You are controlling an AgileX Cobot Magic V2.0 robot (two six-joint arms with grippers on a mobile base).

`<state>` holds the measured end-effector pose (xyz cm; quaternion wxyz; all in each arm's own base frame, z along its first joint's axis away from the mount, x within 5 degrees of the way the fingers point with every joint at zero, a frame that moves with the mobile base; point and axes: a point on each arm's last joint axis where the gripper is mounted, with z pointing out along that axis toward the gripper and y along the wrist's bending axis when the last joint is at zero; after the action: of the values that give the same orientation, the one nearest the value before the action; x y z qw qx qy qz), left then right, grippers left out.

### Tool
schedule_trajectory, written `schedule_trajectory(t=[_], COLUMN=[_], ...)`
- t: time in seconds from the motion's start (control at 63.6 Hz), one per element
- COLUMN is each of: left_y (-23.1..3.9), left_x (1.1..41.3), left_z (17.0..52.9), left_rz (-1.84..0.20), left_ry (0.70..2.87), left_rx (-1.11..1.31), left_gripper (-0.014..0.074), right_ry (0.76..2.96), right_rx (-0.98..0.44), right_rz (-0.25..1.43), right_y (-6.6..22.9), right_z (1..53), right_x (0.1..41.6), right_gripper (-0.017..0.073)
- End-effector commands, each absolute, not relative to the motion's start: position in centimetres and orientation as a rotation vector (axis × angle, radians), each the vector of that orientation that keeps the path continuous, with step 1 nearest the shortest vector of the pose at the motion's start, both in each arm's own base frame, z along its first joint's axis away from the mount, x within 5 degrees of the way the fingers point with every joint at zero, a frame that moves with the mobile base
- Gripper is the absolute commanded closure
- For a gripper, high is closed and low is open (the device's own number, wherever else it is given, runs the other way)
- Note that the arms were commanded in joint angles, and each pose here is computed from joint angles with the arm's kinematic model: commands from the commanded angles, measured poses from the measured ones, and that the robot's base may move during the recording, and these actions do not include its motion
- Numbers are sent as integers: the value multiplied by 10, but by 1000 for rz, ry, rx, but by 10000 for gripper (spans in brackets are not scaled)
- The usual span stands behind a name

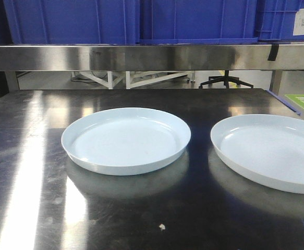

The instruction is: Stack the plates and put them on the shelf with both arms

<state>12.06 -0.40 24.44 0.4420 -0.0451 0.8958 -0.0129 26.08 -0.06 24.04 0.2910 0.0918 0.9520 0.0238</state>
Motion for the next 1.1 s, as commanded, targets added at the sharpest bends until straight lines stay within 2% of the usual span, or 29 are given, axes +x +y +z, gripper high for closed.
schedule_trajectory(t=[0.0,0.409,0.488,0.551,0.645,0.708,0.897,1.023,1.086], left_y=[-5,-5,-5,-5,-5,-5,-5,-5,-5], left_x=[125,125,125,125,125,125,125,125,125], left_z=[258,258,258,258,258,258,258,258,258], left_rz=[-54,-54,-54,-54,-54,-54,-54,-54,-54], left_ry=[2133,2133,2133,2133,2133,2133,2133,2133,2133], left_rx=[-110,-110,-110,-110,-110,-110,-110,-110,-110], left_gripper=[498,498,498,498,498,498,498,498,498], right_ry=[2459,2550,2552,2524,2454,2405,2255,2208,2190], right_rx=[234,241,241,239,231,227,187,103,30], right_rz=[68,59,59,62,69,73,100,145,185], right_y=[-1,-1,-1,-1,-1,-1,6,27,47], right_z=[252,223,221,225,241,256,312,336,344], right_x=[272,285,286,287,287,288,288,292,294], right_gripper=[148,169,251,383,522,497,503,503,503])
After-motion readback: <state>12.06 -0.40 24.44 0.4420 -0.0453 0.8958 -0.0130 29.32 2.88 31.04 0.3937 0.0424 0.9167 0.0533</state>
